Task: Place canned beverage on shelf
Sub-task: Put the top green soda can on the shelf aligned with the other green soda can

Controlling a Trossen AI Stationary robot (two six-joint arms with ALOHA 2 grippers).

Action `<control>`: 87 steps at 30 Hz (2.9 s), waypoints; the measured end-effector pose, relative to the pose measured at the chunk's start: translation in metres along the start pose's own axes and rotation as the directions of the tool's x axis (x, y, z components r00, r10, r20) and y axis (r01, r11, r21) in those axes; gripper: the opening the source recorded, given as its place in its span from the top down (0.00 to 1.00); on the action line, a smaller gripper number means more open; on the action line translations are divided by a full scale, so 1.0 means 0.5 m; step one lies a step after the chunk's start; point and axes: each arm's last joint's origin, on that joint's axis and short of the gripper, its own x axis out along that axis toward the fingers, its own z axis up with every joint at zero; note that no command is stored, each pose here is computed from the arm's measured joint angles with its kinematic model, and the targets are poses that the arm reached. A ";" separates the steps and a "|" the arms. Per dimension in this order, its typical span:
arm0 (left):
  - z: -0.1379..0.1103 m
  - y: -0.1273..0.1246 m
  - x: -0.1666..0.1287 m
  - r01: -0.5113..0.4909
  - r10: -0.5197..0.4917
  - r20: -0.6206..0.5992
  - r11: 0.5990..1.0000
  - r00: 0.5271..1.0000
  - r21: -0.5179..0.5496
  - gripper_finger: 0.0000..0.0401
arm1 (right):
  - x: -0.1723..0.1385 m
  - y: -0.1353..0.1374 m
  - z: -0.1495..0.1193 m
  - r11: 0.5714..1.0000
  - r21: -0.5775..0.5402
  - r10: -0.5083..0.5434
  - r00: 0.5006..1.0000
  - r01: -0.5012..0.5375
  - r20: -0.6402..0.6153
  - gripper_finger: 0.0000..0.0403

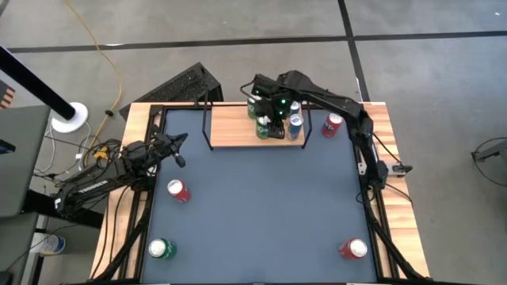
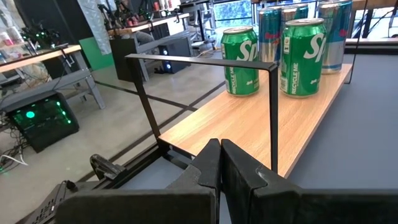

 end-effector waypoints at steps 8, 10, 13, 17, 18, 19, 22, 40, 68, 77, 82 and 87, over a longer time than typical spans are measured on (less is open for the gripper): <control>0.000 0.000 0.000 0.000 0.000 0.000 1.000 1.000 0.000 1.00 | 0.079 -0.017 -0.027 0.998 0.039 0.055 0.995 -0.052 -0.078 0.97; 0.000 0.000 0.000 0.000 0.000 0.000 1.000 1.000 0.000 1.00 | 0.084 -0.016 -0.033 0.997 0.054 0.054 0.996 -0.050 -0.066 0.96; 0.000 0.000 0.000 0.001 -0.001 0.000 1.000 1.000 0.000 1.00 | 0.096 -0.022 -0.041 0.998 0.065 -0.001 0.999 0.004 -0.047 0.98; 0.000 0.000 0.000 0.001 -0.001 0.000 1.000 1.000 0.000 1.00 | 0.114 -0.046 -0.047 0.996 0.084 -0.042 0.999 0.042 0.003 0.99; 0.000 0.000 0.000 0.000 0.000 0.000 1.000 1.000 0.000 1.00 | 0.115 -0.051 -0.048 0.995 0.089 -0.054 0.998 0.053 0.013 0.99; 0.000 0.000 0.000 0.001 -0.001 0.000 1.000 1.000 0.000 1.00 | 0.114 -0.056 -0.049 0.994 0.096 -0.057 0.998 0.056 0.016 0.99; 0.000 0.000 0.000 0.001 -0.001 0.000 1.000 1.000 0.000 1.00 | 0.113 -0.066 -0.051 0.993 0.102 -0.064 0.998 0.062 0.025 1.00; 0.000 0.000 0.000 0.001 -0.001 0.000 1.000 1.000 0.000 1.00 | 0.118 -0.036 -0.034 0.999 0.030 -0.033 0.998 0.032 0.059 1.00; 0.000 0.000 0.000 0.001 -0.001 0.000 1.000 1.000 0.000 1.00 | 0.115 -0.031 -0.002 0.999 -0.032 0.034 0.972 -0.027 0.233 1.00; 0.000 0.000 0.000 0.001 -0.001 0.000 1.000 1.000 0.000 1.00 | 0.113 -0.038 0.004 1.000 -0.026 0.002 0.963 0.006 0.269 1.00; 0.000 0.000 0.000 0.000 0.000 0.000 1.000 1.000 0.000 1.00 | 0.109 -0.054 0.008 0.999 -0.018 -0.021 0.951 0.028 0.309 1.00; 0.000 0.000 0.000 0.001 -0.001 0.000 1.000 1.000 0.000 1.00 | 0.109 -0.056 0.007 0.999 -0.019 -0.021 0.951 0.028 0.309 1.00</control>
